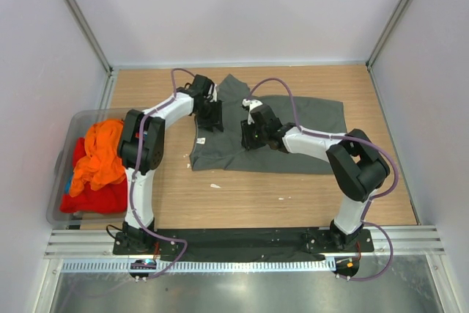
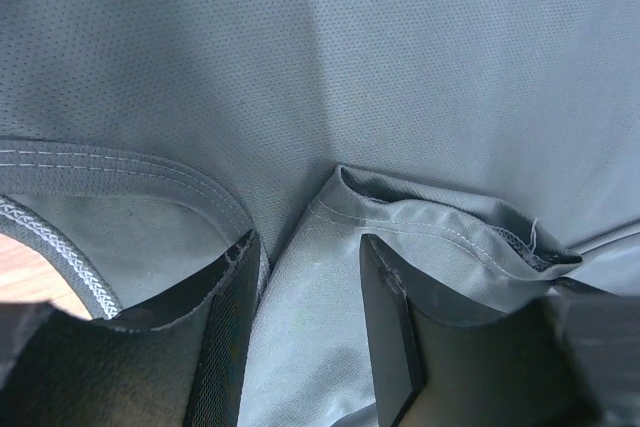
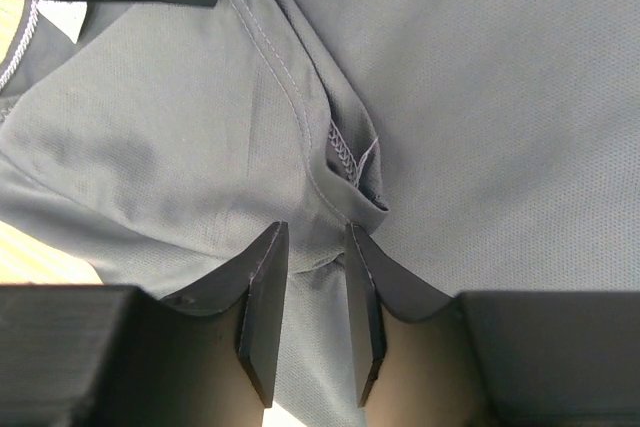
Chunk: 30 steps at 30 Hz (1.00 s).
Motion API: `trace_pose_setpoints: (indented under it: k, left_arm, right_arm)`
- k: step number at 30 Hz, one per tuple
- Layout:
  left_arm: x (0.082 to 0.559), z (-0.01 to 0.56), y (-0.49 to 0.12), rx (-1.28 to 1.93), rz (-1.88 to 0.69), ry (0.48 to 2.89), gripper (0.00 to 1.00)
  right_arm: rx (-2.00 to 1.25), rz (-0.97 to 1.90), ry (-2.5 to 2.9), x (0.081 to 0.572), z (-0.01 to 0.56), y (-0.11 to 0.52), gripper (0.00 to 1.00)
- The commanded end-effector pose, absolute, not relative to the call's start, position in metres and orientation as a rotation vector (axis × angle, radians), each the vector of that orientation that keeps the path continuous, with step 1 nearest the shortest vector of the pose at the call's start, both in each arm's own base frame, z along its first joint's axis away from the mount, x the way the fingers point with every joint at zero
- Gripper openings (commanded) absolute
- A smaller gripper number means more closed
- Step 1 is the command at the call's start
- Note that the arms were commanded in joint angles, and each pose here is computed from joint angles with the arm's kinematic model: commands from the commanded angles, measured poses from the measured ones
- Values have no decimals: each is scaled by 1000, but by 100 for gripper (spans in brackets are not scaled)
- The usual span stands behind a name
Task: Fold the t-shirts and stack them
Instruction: Fold the tshirt
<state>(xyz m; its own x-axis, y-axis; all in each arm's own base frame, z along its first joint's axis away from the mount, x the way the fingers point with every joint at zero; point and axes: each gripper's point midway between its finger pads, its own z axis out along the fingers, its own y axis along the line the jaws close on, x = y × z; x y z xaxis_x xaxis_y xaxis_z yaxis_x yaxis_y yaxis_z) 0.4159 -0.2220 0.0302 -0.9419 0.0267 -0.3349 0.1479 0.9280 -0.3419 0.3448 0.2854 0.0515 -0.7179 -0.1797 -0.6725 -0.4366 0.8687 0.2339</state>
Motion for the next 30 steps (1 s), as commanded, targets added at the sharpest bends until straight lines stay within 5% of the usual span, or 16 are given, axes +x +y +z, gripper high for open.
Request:
trace_pose_setpoints:
  k: [1, 5, 9, 12, 17, 23, 30]
  left_arm:
    - [435, 45, -230, 195, -539, 2679, 46]
    - [435, 40, -233, 213, -551, 2682, 43]
    - [434, 43, -237, 227, -558, 2671, 13]
    - [438, 55, -238, 220, -561, 2643, 0]
    - [445, 72, -241, 205, -568, 2594, 0]
    - [441, 58, -230, 246, -493, 2614, 3]
    - [440, 52, -233, 243, -511, 2609, 0]
  right_arm:
    - [-446, 530, 2308, 353, 63, 294, 34]
    - [-443, 526, 2304, 353, 64, 293, 28]
    - [-438, 519, 2300, 353, 65, 291, 16]
    - [-436, 514, 2300, 353, 65, 290, 7]
    - [-420, 527, 2264, 358, 73, 292, 4]
    - [-399, 516, 2249, 356, 80, 288, 27]
    - [-366, 493, 2264, 363, 75, 274, 40]
